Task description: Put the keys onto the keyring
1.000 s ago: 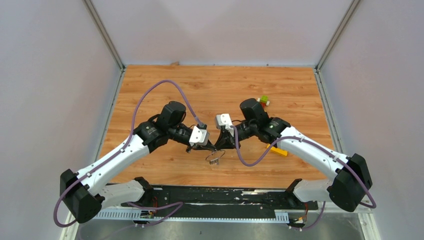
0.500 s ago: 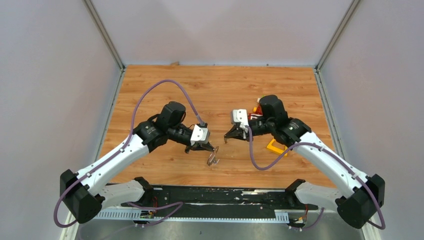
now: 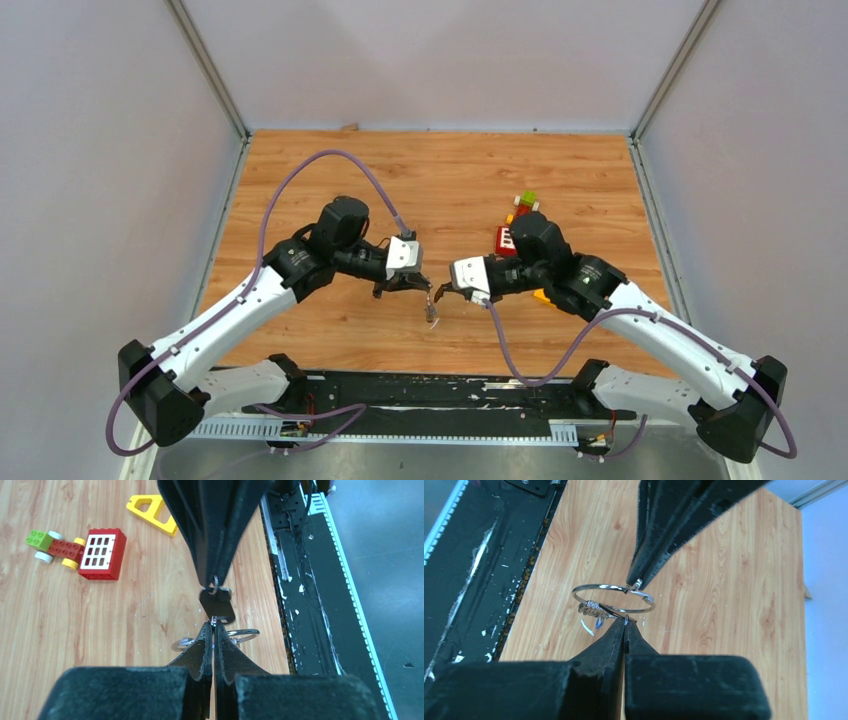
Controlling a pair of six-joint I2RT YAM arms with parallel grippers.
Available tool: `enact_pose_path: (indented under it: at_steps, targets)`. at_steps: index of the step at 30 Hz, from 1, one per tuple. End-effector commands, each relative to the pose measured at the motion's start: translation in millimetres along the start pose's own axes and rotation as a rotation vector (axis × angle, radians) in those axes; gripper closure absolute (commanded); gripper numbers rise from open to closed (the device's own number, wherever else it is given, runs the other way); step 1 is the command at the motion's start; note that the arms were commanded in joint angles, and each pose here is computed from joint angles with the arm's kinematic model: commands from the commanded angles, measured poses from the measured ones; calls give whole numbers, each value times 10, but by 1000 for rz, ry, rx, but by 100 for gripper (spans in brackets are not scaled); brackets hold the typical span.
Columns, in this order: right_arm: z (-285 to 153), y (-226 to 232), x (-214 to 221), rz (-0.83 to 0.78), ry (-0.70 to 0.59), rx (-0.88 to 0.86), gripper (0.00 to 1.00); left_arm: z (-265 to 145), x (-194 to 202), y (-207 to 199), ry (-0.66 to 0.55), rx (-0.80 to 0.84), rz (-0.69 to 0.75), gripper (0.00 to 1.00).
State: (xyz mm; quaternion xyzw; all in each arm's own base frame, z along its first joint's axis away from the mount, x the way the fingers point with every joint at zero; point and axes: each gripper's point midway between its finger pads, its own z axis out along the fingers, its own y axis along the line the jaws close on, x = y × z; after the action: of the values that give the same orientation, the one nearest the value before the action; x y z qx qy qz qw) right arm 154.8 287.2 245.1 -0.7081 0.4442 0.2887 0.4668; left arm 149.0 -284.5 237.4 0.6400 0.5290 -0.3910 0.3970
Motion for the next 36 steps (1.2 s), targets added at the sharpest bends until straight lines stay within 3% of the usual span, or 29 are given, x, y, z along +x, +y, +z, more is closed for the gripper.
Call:
enact_pose_path:
  at_steps: [1, 11, 36]
  targets:
    - [-12, -138, -59, -128, 57, 109, 100, -45, -365, 94, -84, -18, 26, 100]
    - [4, -232, -117, -322, 151, 258, 100, 12, -481, 62, -133, 34, -43, 100]
    - [-293, -214, -218, -477, 155, 357, 100, 97, -757, 179, -204, 68, -210, 100]
